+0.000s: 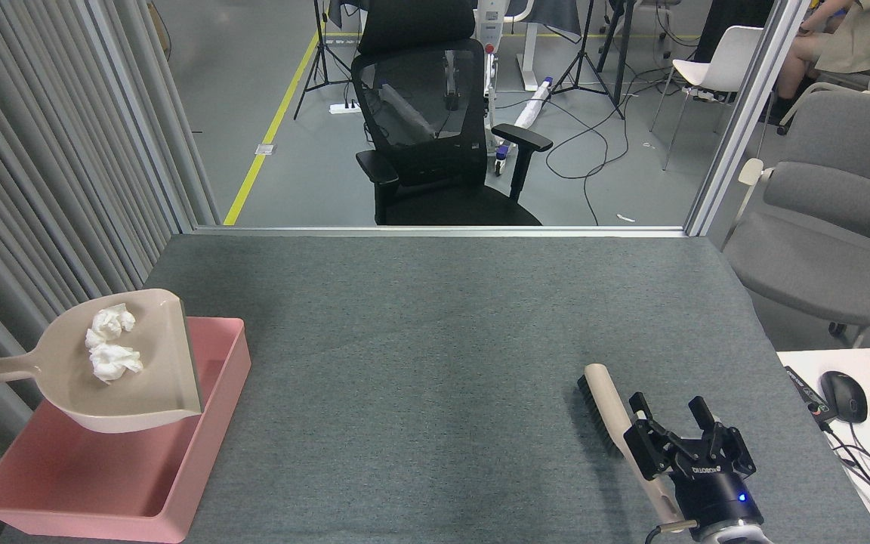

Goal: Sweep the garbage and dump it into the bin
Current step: 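Lift the dustpan with the left gripper and carry it over the pink bin, then tilt the dustpan with the left gripper to dump paper into the bin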

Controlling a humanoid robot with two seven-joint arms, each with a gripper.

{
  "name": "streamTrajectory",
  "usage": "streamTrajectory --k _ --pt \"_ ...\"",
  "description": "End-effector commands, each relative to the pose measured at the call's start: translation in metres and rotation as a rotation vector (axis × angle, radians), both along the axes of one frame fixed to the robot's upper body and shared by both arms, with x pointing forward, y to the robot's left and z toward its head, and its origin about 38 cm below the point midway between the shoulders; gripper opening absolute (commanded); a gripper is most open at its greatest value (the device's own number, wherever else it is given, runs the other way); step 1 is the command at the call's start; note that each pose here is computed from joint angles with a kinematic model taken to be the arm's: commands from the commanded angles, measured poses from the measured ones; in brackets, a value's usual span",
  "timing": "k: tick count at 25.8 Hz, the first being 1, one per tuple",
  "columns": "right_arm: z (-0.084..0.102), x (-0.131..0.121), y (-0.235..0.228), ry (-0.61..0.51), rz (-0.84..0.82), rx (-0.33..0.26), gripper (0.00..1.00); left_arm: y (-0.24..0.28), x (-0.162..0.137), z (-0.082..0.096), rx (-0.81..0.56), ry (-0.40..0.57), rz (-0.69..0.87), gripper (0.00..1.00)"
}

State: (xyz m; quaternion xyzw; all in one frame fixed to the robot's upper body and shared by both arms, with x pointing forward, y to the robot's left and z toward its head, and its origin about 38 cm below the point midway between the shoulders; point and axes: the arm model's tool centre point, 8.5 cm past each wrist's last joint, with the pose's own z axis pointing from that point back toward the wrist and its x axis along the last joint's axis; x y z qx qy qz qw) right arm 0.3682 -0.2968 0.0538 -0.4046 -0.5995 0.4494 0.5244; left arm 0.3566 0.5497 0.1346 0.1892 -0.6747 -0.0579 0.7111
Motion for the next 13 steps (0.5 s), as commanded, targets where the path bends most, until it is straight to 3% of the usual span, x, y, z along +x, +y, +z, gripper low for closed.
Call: streamTrajectory --k 1,6,13 --pt "0.003 0.005 0.008 -0.009 0.021 -0.001 0.97 0.024 -0.009 0.012 0.017 -0.005 0.042 0.21" --pt "0.003 0.005 0.01 -0.006 0.023 0.0 0.97 0.049 -0.019 0.016 0.047 0.011 0.041 0.21" --pt "0.007 0.01 0.013 -0.02 0.027 0.003 0.97 0.051 -0.036 0.002 0.101 0.027 0.023 0.22"
